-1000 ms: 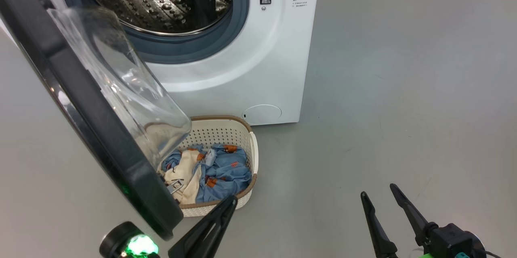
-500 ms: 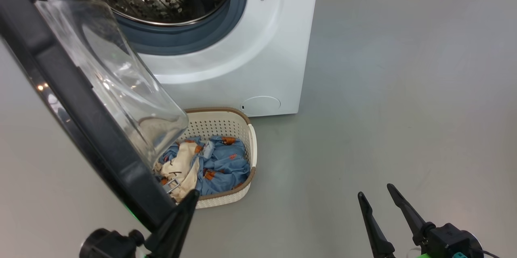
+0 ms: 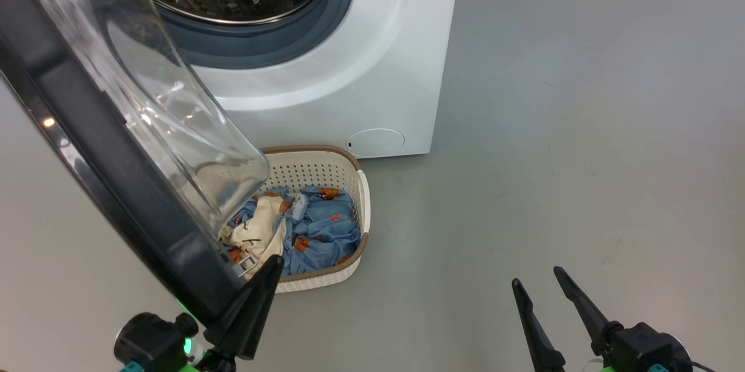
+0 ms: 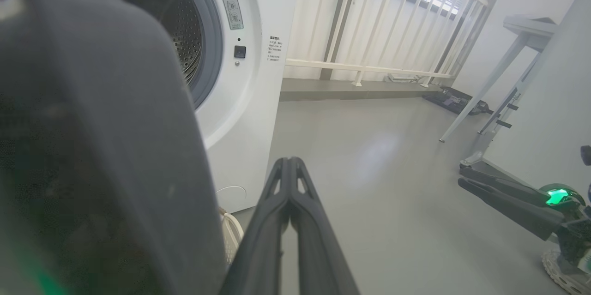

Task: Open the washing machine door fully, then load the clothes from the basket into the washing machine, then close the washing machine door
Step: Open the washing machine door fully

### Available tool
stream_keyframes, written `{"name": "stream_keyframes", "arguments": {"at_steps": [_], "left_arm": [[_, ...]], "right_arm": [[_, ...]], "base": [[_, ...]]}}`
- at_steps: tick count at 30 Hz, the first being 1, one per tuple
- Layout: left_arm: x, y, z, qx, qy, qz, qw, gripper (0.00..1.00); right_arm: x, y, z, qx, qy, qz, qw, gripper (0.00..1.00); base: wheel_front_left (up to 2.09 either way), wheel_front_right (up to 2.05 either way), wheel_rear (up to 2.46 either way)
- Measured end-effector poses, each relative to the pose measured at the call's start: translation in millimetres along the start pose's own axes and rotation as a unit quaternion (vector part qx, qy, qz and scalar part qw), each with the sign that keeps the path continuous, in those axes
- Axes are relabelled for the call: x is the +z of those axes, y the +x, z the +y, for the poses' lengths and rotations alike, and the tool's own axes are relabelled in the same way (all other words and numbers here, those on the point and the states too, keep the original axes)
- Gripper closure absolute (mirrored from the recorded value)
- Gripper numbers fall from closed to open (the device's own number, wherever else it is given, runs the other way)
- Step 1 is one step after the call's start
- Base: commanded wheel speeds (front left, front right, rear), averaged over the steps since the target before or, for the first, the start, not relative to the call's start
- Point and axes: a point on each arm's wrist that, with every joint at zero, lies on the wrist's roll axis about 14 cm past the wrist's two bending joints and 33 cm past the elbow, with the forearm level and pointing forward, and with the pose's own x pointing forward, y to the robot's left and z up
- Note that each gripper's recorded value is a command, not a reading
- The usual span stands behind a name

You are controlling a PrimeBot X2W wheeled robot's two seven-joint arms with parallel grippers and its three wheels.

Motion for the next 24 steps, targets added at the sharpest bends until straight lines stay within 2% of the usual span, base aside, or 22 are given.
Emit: {"name": "stream_keyframes", "arguments": {"at_steps": [15, 24], "left_arm": [[5.3, -10.6, 18.6, 0.045, -0.013, -0.013, 0.999, 1.0], [0.3, -37.5, 36.2, 0.09, -0.012, -0.001, 0.996, 1.0]], "right_arm": [[-7.2, 11.9, 16.5, 0.029, 0.008, 0.009, 1.0, 0.0], [-15.0, 20.0, 30.1, 0.052, 0.013, 0.02, 0.998, 0.0]], "base": [[0.0, 0.0, 0.0], [0.0, 0.0, 0.0]]}}
